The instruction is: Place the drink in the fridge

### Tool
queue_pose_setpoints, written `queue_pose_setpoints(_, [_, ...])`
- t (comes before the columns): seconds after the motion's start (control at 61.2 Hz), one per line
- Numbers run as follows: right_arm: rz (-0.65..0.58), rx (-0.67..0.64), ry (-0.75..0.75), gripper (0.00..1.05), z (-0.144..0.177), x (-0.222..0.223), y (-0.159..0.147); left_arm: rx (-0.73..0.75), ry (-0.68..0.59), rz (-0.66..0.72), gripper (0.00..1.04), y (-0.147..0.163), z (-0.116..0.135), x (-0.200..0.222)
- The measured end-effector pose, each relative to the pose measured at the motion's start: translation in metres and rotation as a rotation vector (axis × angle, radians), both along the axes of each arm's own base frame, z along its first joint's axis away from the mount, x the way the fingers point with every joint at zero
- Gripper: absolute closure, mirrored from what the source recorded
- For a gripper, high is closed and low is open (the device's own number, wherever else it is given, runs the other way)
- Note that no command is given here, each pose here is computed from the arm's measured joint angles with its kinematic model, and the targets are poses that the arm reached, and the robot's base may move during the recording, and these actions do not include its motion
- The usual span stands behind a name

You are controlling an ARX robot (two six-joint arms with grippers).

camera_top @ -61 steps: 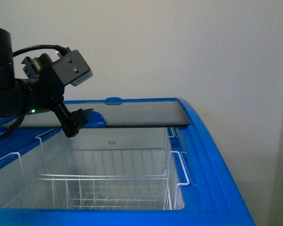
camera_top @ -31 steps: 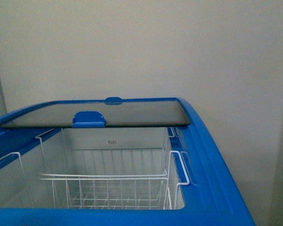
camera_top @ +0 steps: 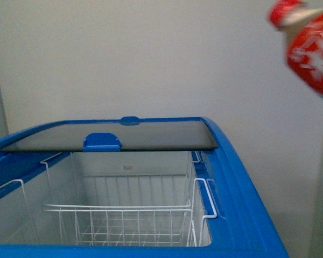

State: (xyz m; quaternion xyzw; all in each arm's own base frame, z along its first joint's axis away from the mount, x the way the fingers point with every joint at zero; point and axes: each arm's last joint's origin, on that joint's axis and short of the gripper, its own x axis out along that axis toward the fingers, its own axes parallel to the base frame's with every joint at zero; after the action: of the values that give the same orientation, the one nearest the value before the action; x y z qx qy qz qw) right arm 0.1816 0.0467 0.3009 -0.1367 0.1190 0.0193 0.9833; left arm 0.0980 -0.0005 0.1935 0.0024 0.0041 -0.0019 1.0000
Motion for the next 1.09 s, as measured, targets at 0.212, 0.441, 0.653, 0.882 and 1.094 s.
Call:
queue_pose_setpoints(0.212, [0.352, -0.467, 0.075, 0.63, 0.010, 0.087, 0.080, 0.000, -0.003, -0.002, 1.02, 0.000, -0.010, 0.000])
queue_pose_setpoints(0.441, [0.489, -0.664, 0.161, 0.64, -0.024, 0.135, 0.136, 0.000, -0.001, -0.001, 1.02, 0.000, -0.016, 0.000])
queue_pose_setpoints(0.653, [0.541, -0.716, 0.158, 0.64, -0.042, 0.159, 0.167, 0.000, -0.010, -0.002, 1.02, 0.000, -0.025, -0.001])
queue_pose_setpoints(0.882, [0.533, -0.758, 0.142, 0.64, -0.071, 0.194, 0.189, -0.002, -0.012, -0.001, 1.02, 0.000, -0.026, -0.001])
queue_pose_setpoints(1.094, [0.487, -0.774, 0.140, 0.64, -0.098, 0.226, 0.197, -0.002, -0.013, -0.001, 1.02, 0.000, -0.026, -0.001])
